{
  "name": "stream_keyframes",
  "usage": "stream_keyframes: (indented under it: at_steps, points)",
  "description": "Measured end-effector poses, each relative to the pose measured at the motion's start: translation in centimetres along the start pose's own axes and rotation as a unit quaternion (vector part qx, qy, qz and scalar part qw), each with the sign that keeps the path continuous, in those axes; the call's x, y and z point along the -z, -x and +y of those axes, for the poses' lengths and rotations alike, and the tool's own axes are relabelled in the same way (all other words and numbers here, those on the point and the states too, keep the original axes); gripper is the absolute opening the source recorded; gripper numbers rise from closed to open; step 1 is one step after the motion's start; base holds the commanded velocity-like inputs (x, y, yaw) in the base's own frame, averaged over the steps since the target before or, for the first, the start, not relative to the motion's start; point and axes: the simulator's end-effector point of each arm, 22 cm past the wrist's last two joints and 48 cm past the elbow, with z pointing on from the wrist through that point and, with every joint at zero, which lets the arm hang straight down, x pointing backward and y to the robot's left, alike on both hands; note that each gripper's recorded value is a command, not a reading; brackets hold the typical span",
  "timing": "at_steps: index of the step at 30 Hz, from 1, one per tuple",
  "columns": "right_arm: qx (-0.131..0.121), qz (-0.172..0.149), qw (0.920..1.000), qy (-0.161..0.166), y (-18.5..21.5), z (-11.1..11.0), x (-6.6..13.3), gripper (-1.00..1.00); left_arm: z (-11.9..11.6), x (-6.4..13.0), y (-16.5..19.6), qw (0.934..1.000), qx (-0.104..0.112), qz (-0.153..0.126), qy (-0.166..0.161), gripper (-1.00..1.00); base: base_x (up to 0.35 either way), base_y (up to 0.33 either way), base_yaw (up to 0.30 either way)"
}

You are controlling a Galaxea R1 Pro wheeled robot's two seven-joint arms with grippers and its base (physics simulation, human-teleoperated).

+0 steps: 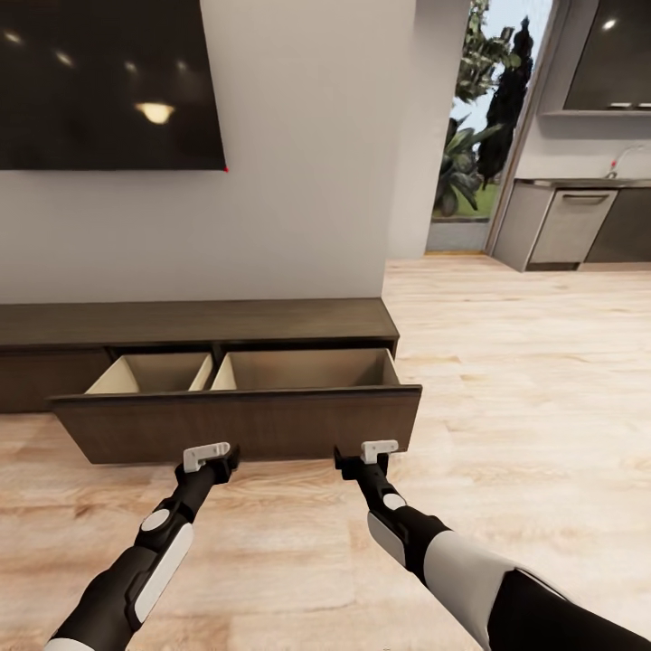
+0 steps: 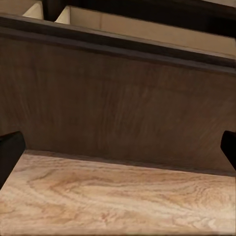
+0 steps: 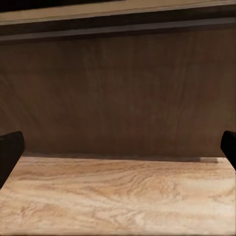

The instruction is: Place each of the two pumpkins and all three candles from the living room inside a cabinet in the living room (use any cabinet), then make sure every cabinet is closed, and position the cauldron so it is next to a table in the living room.

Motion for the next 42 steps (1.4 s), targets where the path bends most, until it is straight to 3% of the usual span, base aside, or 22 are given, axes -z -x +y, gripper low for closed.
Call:
stream_keyframes:
  at_steps: [7, 11, 14, 26, 34, 42]
  points:
    - [-0.014, 0.016, 0.9998, -0.006, -2.0, -0.9, -0.4, 1.00, 0.4, -0.5, -1.7, 0.9999, 0.000, 0.014, 0.003, 1.00, 0.000, 0.000, 0.000]
    - [-0.054, 0.031, 0.9981, -0.002, -3.5, -1.5, -0.6, 1.00, 0.6, -0.7, -2.7, 0.9997, 0.000, 0.022, 0.005, 1.00, 0.000, 0.000, 0.000]
    - [-0.066, 0.039, 0.9971, 0.000, -4.4, -1.6, -0.7, 1.00, 0.8, -0.9, -3.5, 0.9996, 0.001, 0.029, 0.007, 1.00, 0.000, 0.000, 0.000]
    - [-0.074, 0.064, 0.9952, -0.004, -7.7, -1.9, -1.2, 1.00, 1.7, -1.5, -6.4, 0.9985, 0.004, 0.052, 0.015, 1.00, 0.000, 0.000, 0.000]
    - [-0.073, 0.064, 0.9952, -0.005, -7.7, -2.0, -1.2, 1.00, 1.8, -1.5, -6.2, 0.9986, 0.004, 0.051, 0.015, 1.00, 0.010, 0.001, 0.000]
    - [-0.073, 0.064, 0.9952, -0.005, -7.7, -2.0, -1.1, 1.00, 1.8, -1.5, -6.3, 0.9985, 0.006, 0.052, 0.016, 1.00, 0.265, 0.073, 0.000]
